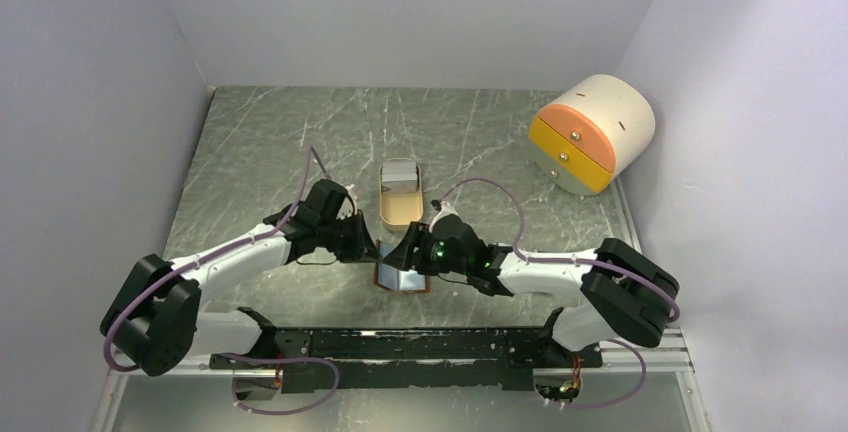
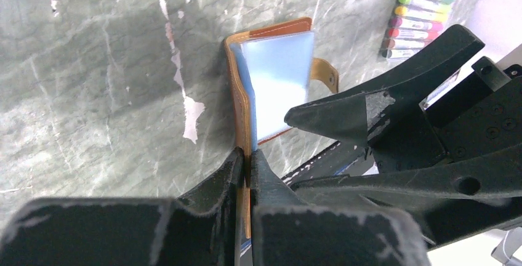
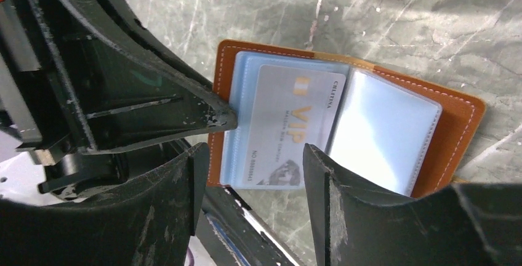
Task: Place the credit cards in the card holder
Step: Insert the credit card into the card holder, then turn over the card slot in the card holder.
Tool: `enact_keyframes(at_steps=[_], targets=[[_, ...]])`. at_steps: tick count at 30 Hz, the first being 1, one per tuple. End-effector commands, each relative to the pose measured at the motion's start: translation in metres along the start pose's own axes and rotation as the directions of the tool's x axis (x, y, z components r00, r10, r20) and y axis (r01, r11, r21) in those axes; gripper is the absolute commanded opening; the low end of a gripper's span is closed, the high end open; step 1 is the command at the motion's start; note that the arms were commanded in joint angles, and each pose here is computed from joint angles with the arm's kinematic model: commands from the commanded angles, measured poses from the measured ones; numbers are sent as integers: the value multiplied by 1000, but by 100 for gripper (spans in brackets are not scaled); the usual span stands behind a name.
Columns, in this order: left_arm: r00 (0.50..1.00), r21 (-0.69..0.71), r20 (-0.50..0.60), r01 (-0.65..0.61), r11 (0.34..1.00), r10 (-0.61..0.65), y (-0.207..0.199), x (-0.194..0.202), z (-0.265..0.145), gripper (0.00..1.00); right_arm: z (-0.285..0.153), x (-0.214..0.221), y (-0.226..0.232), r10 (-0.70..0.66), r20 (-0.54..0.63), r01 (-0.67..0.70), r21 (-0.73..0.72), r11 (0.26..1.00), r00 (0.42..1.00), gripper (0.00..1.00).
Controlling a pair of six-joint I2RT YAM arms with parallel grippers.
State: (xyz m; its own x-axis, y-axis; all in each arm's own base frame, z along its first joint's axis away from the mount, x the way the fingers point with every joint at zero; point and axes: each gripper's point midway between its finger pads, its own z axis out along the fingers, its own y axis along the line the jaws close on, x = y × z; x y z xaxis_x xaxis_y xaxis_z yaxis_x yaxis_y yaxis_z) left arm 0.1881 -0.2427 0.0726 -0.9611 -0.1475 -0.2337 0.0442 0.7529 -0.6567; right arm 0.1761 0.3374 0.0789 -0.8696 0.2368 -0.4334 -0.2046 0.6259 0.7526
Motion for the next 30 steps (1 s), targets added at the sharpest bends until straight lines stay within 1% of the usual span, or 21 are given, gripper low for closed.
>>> enact_keyframes(at_steps=[1, 5, 9, 17, 23, 26, 30], targets=[[1000, -31, -2, 12, 999, -12, -3, -3, -3, 9, 7, 5, -5, -34, -23, 35, 43, 998, 999, 61], [1000, -30, 2, 12, 999, -12, -4, -3, -4, 9, 12, 9, -5, -32, -40, 34, 40, 999, 999, 60], [1000, -42, -2, 12, 999, -13, -5, -4, -2, 9, 18, 16, 2, -26, -71, 26, -1, 1000, 997, 59], [1000, -53, -6, 7, 999, -8, -6, -2, -1, 9, 23, 22, 2, -38, -94, 39, 10, 999, 995, 60], [1000, -53, -3, 1, 999, -1, -9, -2, -2, 9, 25, 25, -4, -52, -108, 57, 43, 997, 993, 62], [1000, -63, 2, -2, 998, 2, -9, -4, -4, 9, 24, 24, -14, -59, -107, 69, 99, 993, 993, 59], [1000, -70, 5, -1, 998, 2, -7, -3, -5, 9, 16, 18, -16, -68, -79, 78, 123, 989, 995, 56]])
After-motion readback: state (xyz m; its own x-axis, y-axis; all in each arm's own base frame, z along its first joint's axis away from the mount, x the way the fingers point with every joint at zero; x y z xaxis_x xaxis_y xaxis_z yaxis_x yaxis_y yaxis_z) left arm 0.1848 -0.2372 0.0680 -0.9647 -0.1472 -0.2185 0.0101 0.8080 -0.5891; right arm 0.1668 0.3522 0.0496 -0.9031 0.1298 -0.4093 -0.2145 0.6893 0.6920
